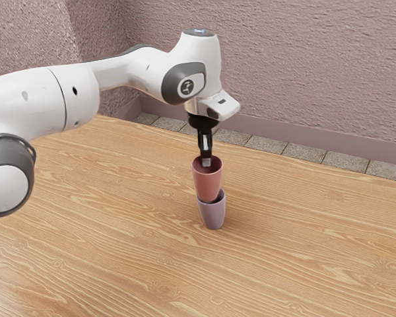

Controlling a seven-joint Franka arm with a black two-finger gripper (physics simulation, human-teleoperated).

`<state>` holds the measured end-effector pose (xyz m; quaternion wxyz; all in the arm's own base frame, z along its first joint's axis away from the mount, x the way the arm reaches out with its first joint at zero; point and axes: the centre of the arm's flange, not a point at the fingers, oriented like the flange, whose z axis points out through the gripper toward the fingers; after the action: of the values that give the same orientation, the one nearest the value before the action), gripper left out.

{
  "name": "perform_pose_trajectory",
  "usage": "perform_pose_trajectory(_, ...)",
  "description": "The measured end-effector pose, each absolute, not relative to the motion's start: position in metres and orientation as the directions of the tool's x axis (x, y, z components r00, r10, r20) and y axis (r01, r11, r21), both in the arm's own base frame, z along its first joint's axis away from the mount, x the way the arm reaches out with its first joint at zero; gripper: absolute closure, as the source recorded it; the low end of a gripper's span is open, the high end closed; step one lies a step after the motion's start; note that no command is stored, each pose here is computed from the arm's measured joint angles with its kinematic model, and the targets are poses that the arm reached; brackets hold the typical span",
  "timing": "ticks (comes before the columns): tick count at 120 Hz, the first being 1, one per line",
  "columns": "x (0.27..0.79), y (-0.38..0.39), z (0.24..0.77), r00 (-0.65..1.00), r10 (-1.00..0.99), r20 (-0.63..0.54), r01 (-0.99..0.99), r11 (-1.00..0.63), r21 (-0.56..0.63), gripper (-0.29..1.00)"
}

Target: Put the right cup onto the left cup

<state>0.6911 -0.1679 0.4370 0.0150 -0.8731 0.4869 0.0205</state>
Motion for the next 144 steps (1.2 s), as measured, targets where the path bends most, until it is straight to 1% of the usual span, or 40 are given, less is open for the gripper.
perform_pose_trajectory(96, 0.703, -0.172, 0.428, 0.504, -0.859, -0.093, -0.864, -0.503, -0.038, 0.79)
perform_pose_trajectory(144, 0.712, -0.173, 0.390, 0.501, -0.858, -0.114, -0.864, -0.504, -0.004, 0.79)
